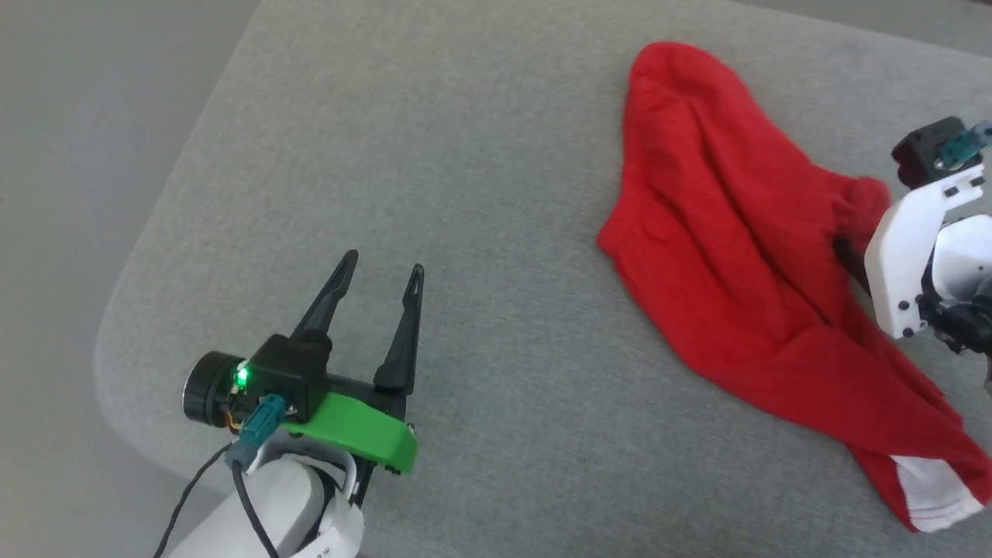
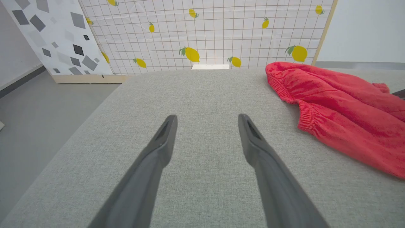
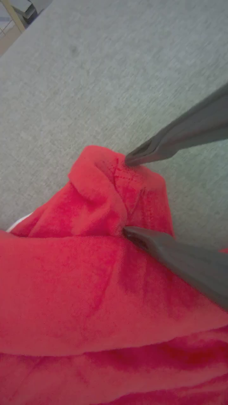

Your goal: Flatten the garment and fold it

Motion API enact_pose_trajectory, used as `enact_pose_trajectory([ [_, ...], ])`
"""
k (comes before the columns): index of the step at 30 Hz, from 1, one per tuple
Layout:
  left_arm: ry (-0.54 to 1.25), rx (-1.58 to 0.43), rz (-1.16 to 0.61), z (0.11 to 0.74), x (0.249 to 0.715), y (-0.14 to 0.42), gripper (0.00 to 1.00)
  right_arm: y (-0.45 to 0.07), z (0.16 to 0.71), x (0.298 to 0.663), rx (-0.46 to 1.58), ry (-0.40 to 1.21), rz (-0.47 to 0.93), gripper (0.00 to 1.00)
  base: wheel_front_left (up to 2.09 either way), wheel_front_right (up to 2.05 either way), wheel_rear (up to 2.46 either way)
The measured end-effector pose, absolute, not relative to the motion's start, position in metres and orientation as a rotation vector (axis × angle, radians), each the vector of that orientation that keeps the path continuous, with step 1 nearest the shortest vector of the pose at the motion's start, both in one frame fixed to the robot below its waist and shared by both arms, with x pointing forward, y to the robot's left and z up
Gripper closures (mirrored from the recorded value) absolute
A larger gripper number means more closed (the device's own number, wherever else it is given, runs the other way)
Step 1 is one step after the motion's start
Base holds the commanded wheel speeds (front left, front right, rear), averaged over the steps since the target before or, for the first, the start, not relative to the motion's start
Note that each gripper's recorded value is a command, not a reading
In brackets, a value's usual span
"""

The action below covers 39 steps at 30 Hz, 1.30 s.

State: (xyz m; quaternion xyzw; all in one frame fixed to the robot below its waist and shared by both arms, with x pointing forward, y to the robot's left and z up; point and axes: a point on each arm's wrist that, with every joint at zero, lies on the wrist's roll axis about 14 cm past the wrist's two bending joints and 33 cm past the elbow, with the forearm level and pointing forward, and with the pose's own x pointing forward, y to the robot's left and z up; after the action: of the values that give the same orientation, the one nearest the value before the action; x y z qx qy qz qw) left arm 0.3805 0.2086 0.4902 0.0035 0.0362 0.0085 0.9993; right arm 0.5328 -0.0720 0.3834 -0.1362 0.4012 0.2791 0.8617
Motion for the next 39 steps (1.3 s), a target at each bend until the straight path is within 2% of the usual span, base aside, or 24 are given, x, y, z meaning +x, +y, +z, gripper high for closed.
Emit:
enact_pose_trajectory([
  [4, 0.098, 0.014, 0.046, 0.483, 0.378, 0.217, 0.0, -0.061, 0.367, 0.535, -0.304, 0.867, 0.619, 0.0, 0.0, 0.0, 0.0],
  [5, 0.105, 0.015, 0.05, 0.48, 0.377, 0.219, 0.0, -0.06, 0.365, 0.536, -0.304, 0.867, 0.622, 0.58, 0.0, 0.0, 0.0],
  [6, 0.11, 0.017, 0.05, 0.479, 0.377, 0.219, 0.0, -0.058, 0.364, 0.537, -0.303, 0.863, 0.626, 1.0, 0.0, 0.0, 0.0],
  [16, 0.11, 0.008, 0.011, 0.477, 0.377, 0.21, 0.0, -0.067, 0.388, 0.537, -0.237, 0.693, 0.6, 1.0, 0.0, 0.0, 0.0],
  [22, 0.095, 0.005, -0.044, 0.483, 0.377, 0.197, 0.0, -0.089, 0.45, 0.533, -0.135, 0.494, 0.532, 1.0, 0.0, 0.0, 0.0],
  [29, 0.047, -0.012, -0.112, 0.501, 0.381, 0.175, 0.0, -0.137, 0.525, 0.522, -0.136, 0.291, 0.414, 1.0, 0.0, 0.0, 0.0],
  [34, 0.027, -0.03, -0.146, 0.507, 0.385, 0.163, 0.0, -0.176, 0.548, 0.524, -0.186, 0.257, 0.318, 1.0, 0.0, 0.0, 0.0],
  [39, 0.051, -0.036, -0.149, 0.498, 0.39, 0.162, 0.0, -0.202, 0.531, 0.544, -0.273, 0.331, 0.261, 1.0, 0.0, 0.0, 0.0],
])
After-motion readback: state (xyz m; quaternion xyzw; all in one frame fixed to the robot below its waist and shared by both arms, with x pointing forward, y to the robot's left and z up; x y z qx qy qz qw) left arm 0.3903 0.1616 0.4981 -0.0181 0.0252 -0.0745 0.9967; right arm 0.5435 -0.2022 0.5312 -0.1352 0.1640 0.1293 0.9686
